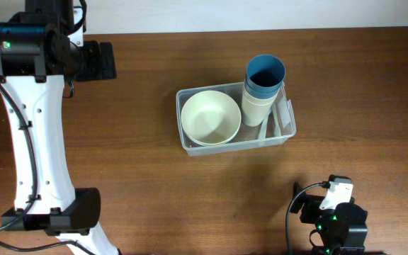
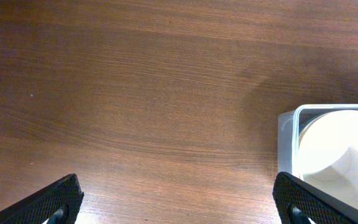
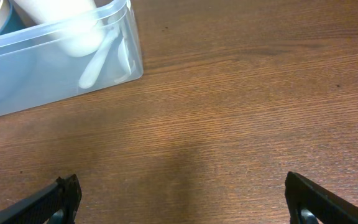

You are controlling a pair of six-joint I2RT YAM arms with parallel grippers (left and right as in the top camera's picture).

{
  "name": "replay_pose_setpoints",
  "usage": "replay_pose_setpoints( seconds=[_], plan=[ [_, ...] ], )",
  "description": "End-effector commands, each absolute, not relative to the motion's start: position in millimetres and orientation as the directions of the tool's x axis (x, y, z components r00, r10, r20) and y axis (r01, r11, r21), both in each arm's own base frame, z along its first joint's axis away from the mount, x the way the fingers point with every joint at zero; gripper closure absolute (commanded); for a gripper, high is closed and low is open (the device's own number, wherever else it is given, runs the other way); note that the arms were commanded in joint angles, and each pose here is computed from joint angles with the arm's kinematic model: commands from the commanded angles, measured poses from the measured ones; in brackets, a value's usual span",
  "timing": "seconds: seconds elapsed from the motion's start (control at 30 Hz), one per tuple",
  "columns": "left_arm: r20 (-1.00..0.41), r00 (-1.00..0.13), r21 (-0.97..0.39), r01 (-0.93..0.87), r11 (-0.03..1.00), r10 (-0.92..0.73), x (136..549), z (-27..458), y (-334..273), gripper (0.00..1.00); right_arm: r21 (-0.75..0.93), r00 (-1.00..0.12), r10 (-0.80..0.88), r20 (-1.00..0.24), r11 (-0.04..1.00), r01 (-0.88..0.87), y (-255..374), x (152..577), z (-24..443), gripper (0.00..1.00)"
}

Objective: Pack container

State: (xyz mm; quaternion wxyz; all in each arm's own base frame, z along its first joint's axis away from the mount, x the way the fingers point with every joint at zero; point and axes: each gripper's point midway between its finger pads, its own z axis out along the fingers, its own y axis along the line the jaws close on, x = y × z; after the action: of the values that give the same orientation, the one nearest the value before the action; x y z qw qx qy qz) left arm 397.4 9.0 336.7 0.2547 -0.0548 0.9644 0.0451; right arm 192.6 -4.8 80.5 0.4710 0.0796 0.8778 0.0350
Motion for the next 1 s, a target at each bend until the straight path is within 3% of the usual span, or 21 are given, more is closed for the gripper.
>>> replay_pose_setpoints(
  seconds=[0.0, 0.27, 0.43, 0.73, 0.97],
  plan=[
    [-0.497, -0.865, 0.12, -0.141, 0.983, -0.064, 396.1, 337.5, 20.6, 0.0, 0.134, -0.541, 0.159, -0.825, 0.987, 0.087, -1.8, 193.2, 79.4, 0.01],
    [-0.743, -0.669, 0.045, -0.094, 0.995, -0.03, 429.5, 386.4, -2.4, 0.0, 0.134, -0.541, 0.159, -0.825, 0.987, 0.087, -1.8, 193.2, 79.4, 0.01],
    [-0.84, -0.54, 0.067, -0.011, 0.998, 0.05, 432.9, 392.0, -22.7, 0.0, 0.133, -0.541, 0.159, -0.826, 0.987, 0.087, -1.9, 193.2, 79.4, 0.01],
    [-0.901, -0.395, 0.17, 0.056, 0.984, 0.178, 401.8, 346.2, -23.9, 0.0, 0.134, -0.541, 0.159, -0.825, 0.987, 0.087, -1.8, 193.2, 79.4, 0.01],
    [-0.93, -0.326, 0.168, 0.042, 0.985, 0.172, 354.2, 295.7, -18.2, 0.0, 0.134, -0.541, 0.159, -0.825, 0.987, 0.087, -1.8, 193.2, 79.4, 0.01]
  ],
)
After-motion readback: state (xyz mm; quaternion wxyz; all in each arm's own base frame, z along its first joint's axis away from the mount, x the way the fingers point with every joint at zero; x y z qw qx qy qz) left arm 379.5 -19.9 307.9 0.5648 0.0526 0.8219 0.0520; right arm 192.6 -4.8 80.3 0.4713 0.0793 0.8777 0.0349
